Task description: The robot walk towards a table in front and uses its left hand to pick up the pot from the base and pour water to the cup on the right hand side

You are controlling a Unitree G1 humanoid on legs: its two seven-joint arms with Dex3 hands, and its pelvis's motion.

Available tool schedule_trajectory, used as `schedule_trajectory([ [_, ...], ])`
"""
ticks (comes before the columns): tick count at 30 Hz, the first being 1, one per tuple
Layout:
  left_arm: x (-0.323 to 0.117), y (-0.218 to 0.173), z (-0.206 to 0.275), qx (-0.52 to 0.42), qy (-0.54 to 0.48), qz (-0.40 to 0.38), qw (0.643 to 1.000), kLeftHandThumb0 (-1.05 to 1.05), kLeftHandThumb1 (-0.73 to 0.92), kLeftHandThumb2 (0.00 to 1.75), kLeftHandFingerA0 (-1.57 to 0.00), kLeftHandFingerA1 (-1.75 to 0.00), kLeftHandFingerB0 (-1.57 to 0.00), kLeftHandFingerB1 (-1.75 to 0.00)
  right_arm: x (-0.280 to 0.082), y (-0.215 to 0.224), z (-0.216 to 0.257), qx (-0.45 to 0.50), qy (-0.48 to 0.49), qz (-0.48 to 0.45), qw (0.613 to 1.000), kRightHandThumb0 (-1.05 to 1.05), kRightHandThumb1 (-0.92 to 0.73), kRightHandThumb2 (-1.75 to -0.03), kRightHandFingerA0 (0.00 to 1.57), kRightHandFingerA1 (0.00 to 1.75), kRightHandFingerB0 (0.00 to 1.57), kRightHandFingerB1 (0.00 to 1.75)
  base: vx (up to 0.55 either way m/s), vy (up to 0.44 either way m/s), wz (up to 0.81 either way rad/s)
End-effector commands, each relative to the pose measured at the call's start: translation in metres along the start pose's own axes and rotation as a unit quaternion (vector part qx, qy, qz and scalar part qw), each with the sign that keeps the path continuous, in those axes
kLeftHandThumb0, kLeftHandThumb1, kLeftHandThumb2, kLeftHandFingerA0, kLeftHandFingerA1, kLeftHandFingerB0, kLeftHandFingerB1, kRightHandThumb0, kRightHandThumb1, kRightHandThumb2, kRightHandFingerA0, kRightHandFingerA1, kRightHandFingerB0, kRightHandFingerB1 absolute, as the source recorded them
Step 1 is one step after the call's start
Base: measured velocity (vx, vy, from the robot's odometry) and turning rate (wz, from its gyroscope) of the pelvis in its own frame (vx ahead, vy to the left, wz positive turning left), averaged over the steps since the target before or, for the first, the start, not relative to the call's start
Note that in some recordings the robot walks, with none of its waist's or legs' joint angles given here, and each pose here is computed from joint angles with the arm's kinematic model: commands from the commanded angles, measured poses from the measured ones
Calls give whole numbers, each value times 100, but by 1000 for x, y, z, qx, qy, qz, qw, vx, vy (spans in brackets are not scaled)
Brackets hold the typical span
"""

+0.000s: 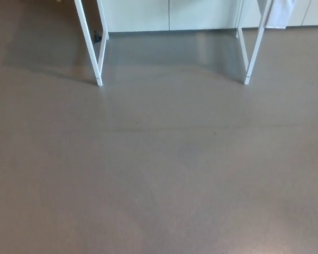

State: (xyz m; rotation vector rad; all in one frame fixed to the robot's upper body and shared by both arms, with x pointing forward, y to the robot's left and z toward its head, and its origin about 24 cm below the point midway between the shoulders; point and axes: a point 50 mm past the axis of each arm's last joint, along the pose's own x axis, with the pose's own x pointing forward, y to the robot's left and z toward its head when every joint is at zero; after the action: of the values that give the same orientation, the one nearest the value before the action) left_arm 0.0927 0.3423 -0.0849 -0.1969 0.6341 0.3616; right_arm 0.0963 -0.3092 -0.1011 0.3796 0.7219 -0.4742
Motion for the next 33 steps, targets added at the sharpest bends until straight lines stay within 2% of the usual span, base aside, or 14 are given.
schedule_trajectory([
  [1, -1, 6, 2, 0, 1, -1, 1000, 5, 45, 88, -19, -51, -17, -48, -3, -3, 1, 0, -10, 5, 1000, 1, -75, -62, 25, 35, 16, 30, 213, 113, -21],
  [13, -4, 9, 2, 20, 14, 9, 1000, 6, 46, 89, -22, -52, -18, -48, -9, -9, -10, 0, 2, 0, 1000, 3, -79, -63, 25, 35, 14, 30, 240, 167, -2],
  [20, -6, 15, -4, 60, 59, 52, 995, 6, 46, 89, -37, -58, -22, -50, -14, -15, -20, 8, 13, -5, 1000, 1, -78, -63, 25, 35, 16, 30, 226, -56, 8],
  [27, -7, 17, -3, 71, 79, 55, 993, 4, 48, 90, -33, -56, -20, -49, -18, -20, -29, 19, 18, -3, 1000, 1, -78, -63, 23, 34, 14, 29, 299, 44, -4],
  [28, -8, 18, -4, 75, 82, 56, 992, 4, 46, 89, -33, -56, -21, -50, -18, -22, -30, 18, 22, -10, 1000, 0, -76, -62, 28, 35, 16, 30, 162, -21, -8],
  [32, -8, 19, -4, 83, 87, 63, 991, 4, 46, 88, -35, -57, -21, -49, -19, -21, -32, 14, 26, -14, 999, 1, -78, -63, 28, 35, 16, 29, 170, 92, -13],
  [33, -8, 19, -4, 81, 87, 62, 991, 5, 46, 89, -36, -57, -22, -50, -19, -21, -31, 16, 25, -10, 1000, 0, -78, -63, 25, 35, 12, 29, 272, 183, -16],
])
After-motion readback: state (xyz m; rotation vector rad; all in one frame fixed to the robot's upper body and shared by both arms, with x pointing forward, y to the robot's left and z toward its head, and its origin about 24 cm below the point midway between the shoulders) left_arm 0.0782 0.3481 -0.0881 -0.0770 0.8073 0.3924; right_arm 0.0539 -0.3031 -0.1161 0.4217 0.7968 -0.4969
